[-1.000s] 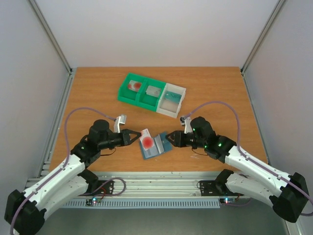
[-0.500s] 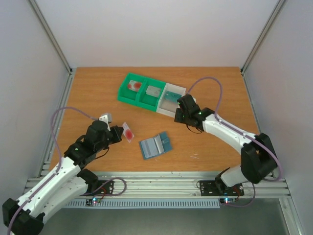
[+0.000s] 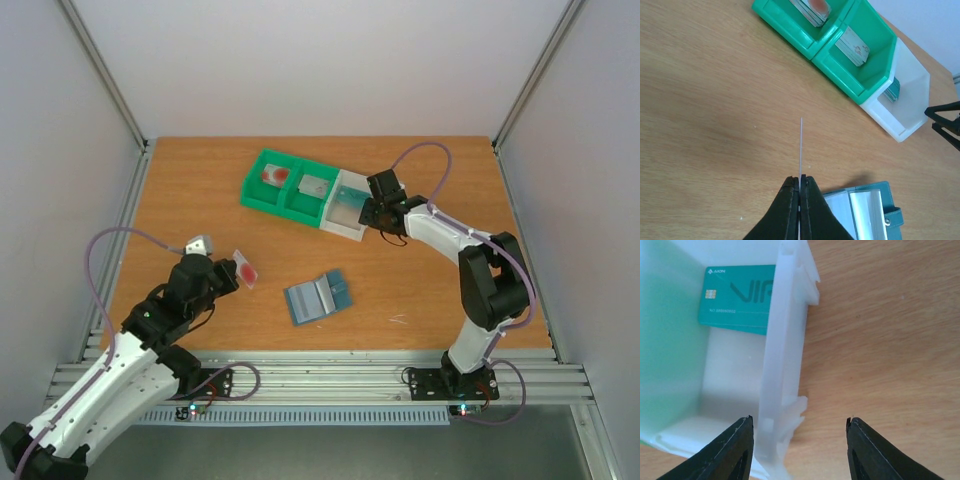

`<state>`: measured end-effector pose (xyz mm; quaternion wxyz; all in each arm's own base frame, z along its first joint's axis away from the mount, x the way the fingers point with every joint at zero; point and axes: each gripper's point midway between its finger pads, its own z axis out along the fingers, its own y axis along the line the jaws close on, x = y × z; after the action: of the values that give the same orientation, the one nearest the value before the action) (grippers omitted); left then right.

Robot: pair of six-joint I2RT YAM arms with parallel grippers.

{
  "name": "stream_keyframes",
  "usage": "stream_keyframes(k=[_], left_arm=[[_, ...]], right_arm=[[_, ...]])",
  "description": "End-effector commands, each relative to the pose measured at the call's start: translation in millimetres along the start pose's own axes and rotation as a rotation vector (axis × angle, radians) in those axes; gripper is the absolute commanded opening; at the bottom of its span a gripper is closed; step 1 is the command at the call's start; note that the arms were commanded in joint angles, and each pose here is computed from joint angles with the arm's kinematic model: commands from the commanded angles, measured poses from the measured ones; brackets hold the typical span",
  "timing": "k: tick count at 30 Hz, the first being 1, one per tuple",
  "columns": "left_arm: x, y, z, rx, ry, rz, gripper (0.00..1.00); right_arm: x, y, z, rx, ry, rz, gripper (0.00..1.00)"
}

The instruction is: Take the credit cards out of the card holder

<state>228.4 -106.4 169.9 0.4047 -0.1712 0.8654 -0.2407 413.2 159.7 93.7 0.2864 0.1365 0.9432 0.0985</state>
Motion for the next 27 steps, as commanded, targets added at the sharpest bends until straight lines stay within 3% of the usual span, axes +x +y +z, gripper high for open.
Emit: stream_keyframes(k=[1,5,19,27], left_arm=[[1,-1,0,0.038,-0.025,0.009,0.00],[3,0,0,0.052,-0.026,0.002,0.01],[1,6,2,0.031,-0.054,-0.100,0.00],[-15,3,0,0.028,-0.121,-0.110,0.00]], right_arm=[[-14,15,7,-0.063,-0.007,0.016,0.53],[-14,9,22,0.013,0.032,0.014,0.52],[-1,3,17,0.031,0.089,-0.013,0.20],[22,3,6,-0.028,0.145,-0.022,0.17]])
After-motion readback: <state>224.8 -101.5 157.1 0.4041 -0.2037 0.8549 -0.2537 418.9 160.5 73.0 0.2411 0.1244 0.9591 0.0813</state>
